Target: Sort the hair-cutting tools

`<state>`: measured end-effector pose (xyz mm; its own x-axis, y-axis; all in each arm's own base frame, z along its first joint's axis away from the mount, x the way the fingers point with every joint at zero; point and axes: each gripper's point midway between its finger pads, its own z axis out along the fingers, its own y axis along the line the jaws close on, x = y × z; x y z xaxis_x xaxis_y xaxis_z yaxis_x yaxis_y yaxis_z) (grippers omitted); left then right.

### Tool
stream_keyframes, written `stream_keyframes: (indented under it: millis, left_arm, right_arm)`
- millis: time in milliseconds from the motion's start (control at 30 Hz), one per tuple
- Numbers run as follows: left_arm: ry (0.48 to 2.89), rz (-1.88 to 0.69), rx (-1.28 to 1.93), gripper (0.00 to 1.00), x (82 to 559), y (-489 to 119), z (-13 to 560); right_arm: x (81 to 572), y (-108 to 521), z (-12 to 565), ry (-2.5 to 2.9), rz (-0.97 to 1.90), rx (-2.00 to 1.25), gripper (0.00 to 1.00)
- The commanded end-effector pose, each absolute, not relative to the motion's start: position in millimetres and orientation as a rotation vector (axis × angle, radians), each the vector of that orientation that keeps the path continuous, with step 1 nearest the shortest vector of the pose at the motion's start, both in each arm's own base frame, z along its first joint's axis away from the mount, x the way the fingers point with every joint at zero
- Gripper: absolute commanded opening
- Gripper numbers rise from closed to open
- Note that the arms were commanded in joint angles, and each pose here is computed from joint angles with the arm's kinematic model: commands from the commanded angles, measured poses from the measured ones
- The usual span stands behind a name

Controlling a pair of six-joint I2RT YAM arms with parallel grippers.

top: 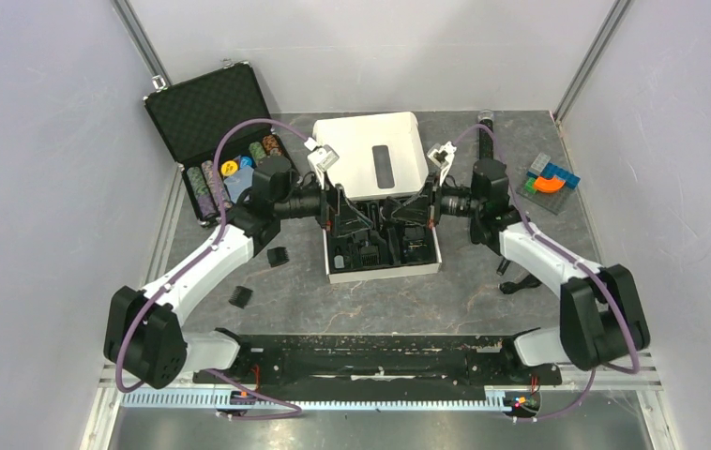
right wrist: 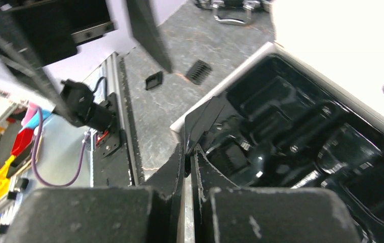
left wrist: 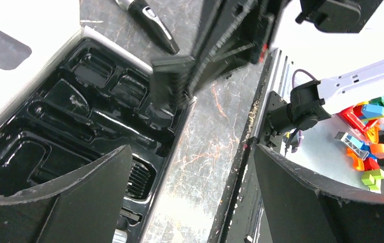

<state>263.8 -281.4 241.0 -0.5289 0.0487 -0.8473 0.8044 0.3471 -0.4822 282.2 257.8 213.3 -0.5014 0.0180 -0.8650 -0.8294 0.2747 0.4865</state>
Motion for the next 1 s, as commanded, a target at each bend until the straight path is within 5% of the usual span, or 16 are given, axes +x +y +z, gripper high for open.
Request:
stream_keyframes:
  millis: [0,333,967]
  left_arm:
    - [1.867,-1.105,0.755,0.96,274.5,-271.2,239.5]
    - [2.118,-0.496,0.529,0.97,308.5,-190.6,200.4]
    - [2.075,-0.178,0.426,0.98,312.8,-136.3,205.9]
  right_arm:
    - [309.6,241.6,197.3,1.881,1.349,-0.622,0.0]
    - [361.2,207.6,130.6,2.215,1.238,-0.491,0.0]
    - [377.2,192.3,89.6,2.41,1.209,-0.472,0.0]
